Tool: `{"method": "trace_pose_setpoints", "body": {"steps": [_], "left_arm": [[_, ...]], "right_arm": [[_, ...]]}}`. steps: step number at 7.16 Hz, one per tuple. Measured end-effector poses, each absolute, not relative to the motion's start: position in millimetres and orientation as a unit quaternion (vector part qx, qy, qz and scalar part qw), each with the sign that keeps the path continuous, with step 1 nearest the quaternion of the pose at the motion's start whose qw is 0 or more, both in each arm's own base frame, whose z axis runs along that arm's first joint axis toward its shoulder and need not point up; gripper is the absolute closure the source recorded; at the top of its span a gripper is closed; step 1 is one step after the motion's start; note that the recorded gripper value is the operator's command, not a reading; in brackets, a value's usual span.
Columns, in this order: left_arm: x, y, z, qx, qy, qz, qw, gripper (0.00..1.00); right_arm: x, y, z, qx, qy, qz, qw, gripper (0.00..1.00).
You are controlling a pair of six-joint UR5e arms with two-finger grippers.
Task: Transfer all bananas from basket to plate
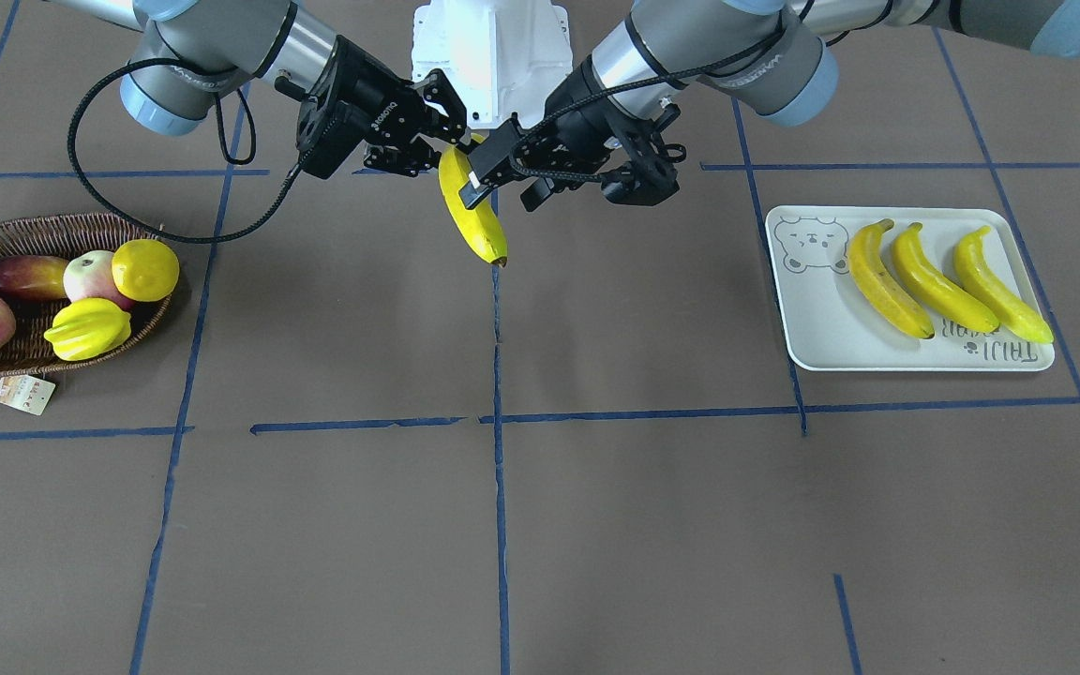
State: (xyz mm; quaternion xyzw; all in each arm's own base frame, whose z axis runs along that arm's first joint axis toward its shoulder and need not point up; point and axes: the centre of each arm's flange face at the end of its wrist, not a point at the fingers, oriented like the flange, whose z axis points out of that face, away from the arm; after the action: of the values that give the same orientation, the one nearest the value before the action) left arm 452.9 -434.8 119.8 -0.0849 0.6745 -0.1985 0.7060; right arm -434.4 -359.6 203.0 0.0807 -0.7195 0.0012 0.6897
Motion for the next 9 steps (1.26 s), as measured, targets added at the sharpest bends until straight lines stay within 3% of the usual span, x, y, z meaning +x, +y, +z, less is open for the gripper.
{"method": "trace_pose_setpoints", "body": {"steps": [1, 2, 3, 5, 9], "left_arm": [[465, -428, 117, -0.083, 0.675, -0.199, 0.706, 0.1], [473, -424, 114, -0.08, 0.676, -0.2, 0.705, 0.36], [476, -423, 112, -0.079, 0.676, -0.201, 0.704, 0.99], [477, -422, 112, -0.077, 0.677, -0.199, 0.704, 1.0], [473, -425, 112, -0.075, 0.679, -0.2, 0.702, 1.0]], "right_arm": [[-434, -359, 202, 0.081, -0.72, 0.001, 0.689, 1.0], [-434, -359, 202, 0.081, -0.72, 0.0, 0.689, 1.0], [-434, -358, 202, 0.082, -0.72, 0.0, 0.689, 0.98], [-433, -358, 202, 0.081, -0.721, -0.001, 0.688, 0.01], [-421, -356, 200, 0.084, -0.721, 0.002, 0.688, 0.0]]}}
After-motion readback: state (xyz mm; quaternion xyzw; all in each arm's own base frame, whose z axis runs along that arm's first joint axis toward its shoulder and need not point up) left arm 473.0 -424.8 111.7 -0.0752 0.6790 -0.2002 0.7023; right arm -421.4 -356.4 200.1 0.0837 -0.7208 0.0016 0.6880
